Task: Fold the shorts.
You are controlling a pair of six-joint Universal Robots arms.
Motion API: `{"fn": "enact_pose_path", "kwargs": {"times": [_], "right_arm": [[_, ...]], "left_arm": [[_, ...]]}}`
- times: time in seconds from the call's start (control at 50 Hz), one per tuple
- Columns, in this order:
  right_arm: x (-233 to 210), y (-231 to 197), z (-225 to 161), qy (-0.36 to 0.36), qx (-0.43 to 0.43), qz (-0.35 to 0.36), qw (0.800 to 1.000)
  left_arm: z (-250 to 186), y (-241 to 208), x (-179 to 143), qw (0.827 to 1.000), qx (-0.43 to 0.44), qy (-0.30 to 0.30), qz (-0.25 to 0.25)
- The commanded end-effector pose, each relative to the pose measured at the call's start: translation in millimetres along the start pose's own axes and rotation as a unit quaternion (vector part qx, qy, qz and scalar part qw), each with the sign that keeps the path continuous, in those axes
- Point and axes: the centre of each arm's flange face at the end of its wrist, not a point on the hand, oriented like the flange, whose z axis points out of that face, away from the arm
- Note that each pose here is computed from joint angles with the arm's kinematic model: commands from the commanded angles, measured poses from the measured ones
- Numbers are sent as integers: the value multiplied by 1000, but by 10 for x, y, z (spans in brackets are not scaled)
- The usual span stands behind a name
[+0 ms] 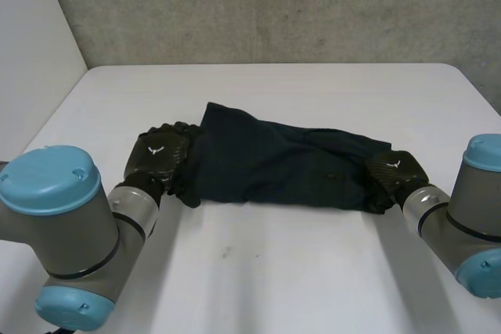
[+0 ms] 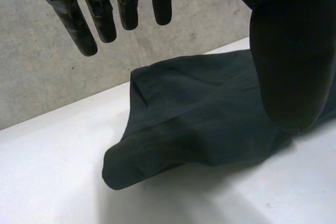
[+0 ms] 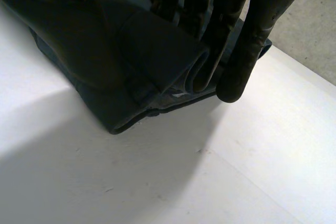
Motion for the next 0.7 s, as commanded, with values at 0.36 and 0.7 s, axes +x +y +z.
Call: {"fn": "enact_pose_path", "kwargs": {"times": [0.36, 0.7], "right_arm": [[932, -348, -592, 69, -103, -310, 943], [-1203, -1080, -732, -239, 215, -410, 853]], "left_arm": [[-35, -14, -25, 1000, -1, -5, 0], [-17, -98, -26, 1000, 11, -6, 0]]}}
